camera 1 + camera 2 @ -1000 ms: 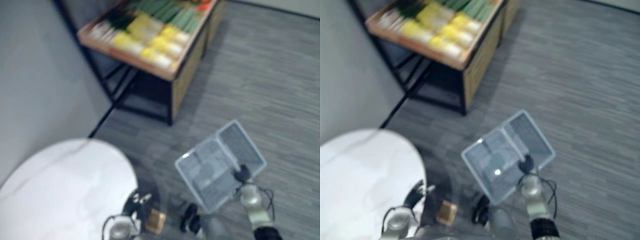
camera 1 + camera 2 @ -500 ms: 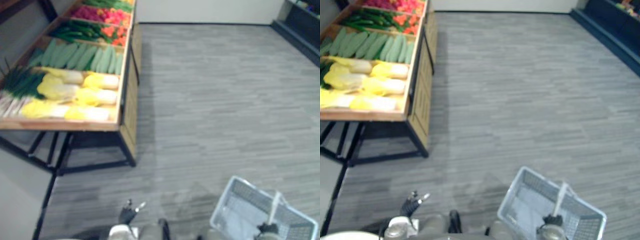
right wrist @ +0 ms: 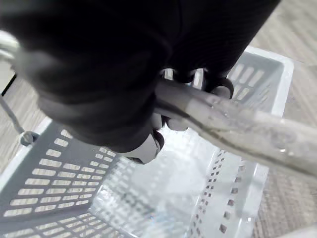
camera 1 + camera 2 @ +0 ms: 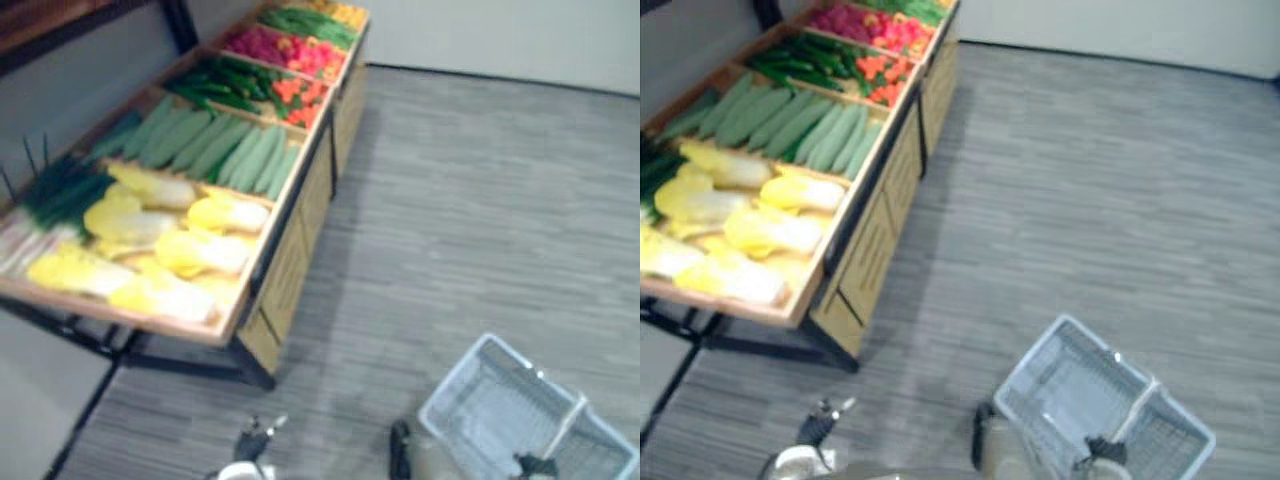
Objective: Pick vegetable in the basket
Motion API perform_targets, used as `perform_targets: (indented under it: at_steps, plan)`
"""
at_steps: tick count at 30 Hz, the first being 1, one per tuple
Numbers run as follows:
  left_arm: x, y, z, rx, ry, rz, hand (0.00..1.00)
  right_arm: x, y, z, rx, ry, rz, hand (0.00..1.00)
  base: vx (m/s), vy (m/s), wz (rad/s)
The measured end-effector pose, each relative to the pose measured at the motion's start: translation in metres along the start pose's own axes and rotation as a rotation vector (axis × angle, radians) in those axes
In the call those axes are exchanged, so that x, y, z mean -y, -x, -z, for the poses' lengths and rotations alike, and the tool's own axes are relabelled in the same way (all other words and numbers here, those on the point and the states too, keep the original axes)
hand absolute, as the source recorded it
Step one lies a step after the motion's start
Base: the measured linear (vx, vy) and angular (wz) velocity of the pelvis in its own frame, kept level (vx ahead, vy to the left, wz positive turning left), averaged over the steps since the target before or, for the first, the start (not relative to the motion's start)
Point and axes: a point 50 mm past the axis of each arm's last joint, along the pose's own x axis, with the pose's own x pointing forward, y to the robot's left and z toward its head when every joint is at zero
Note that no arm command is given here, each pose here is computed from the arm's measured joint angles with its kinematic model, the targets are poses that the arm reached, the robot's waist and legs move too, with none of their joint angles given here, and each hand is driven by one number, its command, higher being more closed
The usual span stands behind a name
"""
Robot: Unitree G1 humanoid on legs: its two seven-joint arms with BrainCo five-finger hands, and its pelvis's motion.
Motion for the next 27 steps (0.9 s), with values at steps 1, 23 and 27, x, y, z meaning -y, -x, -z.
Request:
perform_targets:
  at_steps: [1,23,27]
  plan:
    - [-0.002,0.000,0.000,-0.003,0.007,-0.008,0.00,-0.004,0.000,0.000,-0.009,0.017,-0.016,1.00,0.79,-0.386,-0.08]
    - [-0.054,-0.012,-0.066,0.204,0.329,-0.324,0.00,0.019,0.013,0.043,-0.102,0.185,0.021,1.00,0.46,-0.378,1.96]
    - [-0.076,-0.013,-0.109,0.337,0.608,-0.467,0.00,0.009,0.015,0.043,-0.098,0.136,0.012,1.00,0.15,-0.305,0.71]
